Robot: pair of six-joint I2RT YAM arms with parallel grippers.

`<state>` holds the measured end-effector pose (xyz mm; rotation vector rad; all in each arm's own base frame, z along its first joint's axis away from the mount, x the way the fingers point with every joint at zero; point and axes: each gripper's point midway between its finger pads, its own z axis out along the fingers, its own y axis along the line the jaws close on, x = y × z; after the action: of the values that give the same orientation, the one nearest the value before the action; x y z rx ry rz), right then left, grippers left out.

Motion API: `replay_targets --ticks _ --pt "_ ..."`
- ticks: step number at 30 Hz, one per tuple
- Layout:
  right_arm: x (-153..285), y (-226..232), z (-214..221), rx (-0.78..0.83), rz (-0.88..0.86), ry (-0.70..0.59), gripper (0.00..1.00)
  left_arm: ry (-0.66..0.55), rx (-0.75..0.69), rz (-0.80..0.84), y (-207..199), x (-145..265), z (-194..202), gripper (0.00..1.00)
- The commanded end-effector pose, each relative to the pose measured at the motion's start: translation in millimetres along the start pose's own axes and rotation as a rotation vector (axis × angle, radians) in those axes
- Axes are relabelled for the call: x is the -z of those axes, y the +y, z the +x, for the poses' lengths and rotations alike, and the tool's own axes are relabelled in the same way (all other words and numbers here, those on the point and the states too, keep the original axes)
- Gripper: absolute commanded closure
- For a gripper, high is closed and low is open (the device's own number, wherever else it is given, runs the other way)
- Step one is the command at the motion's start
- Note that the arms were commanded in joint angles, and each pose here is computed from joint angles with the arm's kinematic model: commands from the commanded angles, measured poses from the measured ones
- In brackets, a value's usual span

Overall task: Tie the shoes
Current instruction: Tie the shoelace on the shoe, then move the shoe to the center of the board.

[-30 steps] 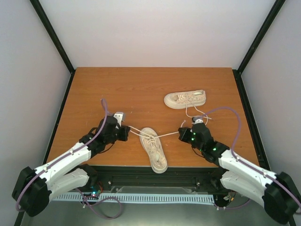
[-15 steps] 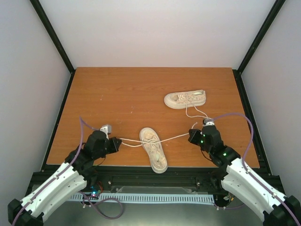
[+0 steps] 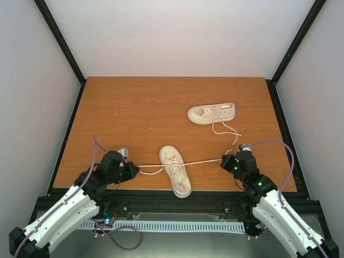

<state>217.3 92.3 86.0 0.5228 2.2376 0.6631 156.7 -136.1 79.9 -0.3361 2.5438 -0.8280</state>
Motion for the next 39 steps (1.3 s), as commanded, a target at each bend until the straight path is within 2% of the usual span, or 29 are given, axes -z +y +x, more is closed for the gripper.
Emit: replay_targets --ticks 1,8,14,16,17,18,20,21,22,24,28,34,39 --pt "-2.8 -15.4 3.6 -0.087 0.025 -0.009 0.97 0.008 0.035 -0.057 9.9 1.2 0.7 0.99" --pt "-5.7 -30.9 6.7 -0.144 0.048 -0.029 0.97 -0.059 0.059 -0.082 13.3 9.9 -10.1 0.99" --pt "-7.1 -26.3 9.0 -0.098 0.038 0.000 0.97 0.097 0.027 -0.067 14.3 -6.8 16.4 0.99" --pt "-3.9 -16.9 3.0 -0.059 0.012 -0.008 0.93 0.148 -0.003 -0.056 8.7 -9.4 21.0 0.99" --pt "-2.6 -13.5 1.1 -0.045 0.003 -0.008 0.87 0.167 -0.016 -0.056 6.6 -10.4 22.1 0.96" --pt "-1.0 -10.3 -0.5 -0.035 -0.002 -0.006 0.78 0.184 -0.031 -0.054 3.8 -10.9 22.6 0.87" --pt "1.8 -7.2 -3.5 -0.028 -0.002 -0.007 0.51 0.200 -0.047 -0.048 -2.6 -10.1 20.9 0.60" --pt "3.4 -5.2 -6.1 -0.026 -0.004 -0.014 0.40 0.201 -0.046 -0.038 -6.1 -9.5 19.9 0.47" --pt "4.7 -3.1 -8.8 -0.023 -0.008 -0.022 0.31 0.198 -0.047 -0.018 -10.6 -9.1 18.6 0.38" --pt "7.8 6.6 -17.1 -0.006 -0.035 -0.044 0.23 0.184 -0.054 0.009 -20.1 -6.0 13.3 0.25" --pt "6.4 48.6 -21.8 0.112 -0.192 0.000 0.21 0.147 -0.090 0.058 -41.2 -2.6 -1.9 0.13" --pt "-23.8 101.1 28.7 0.335 -0.342 0.330 0.22 0.055 -0.127 0.135 -74.2 -17.5 -34.6 0.09" --pt "-41.7 129.9 72.4 0.433 -0.409 0.500 0.25 0.092 -0.131 0.166 -83.2 -42.0 -36.1 0.12"
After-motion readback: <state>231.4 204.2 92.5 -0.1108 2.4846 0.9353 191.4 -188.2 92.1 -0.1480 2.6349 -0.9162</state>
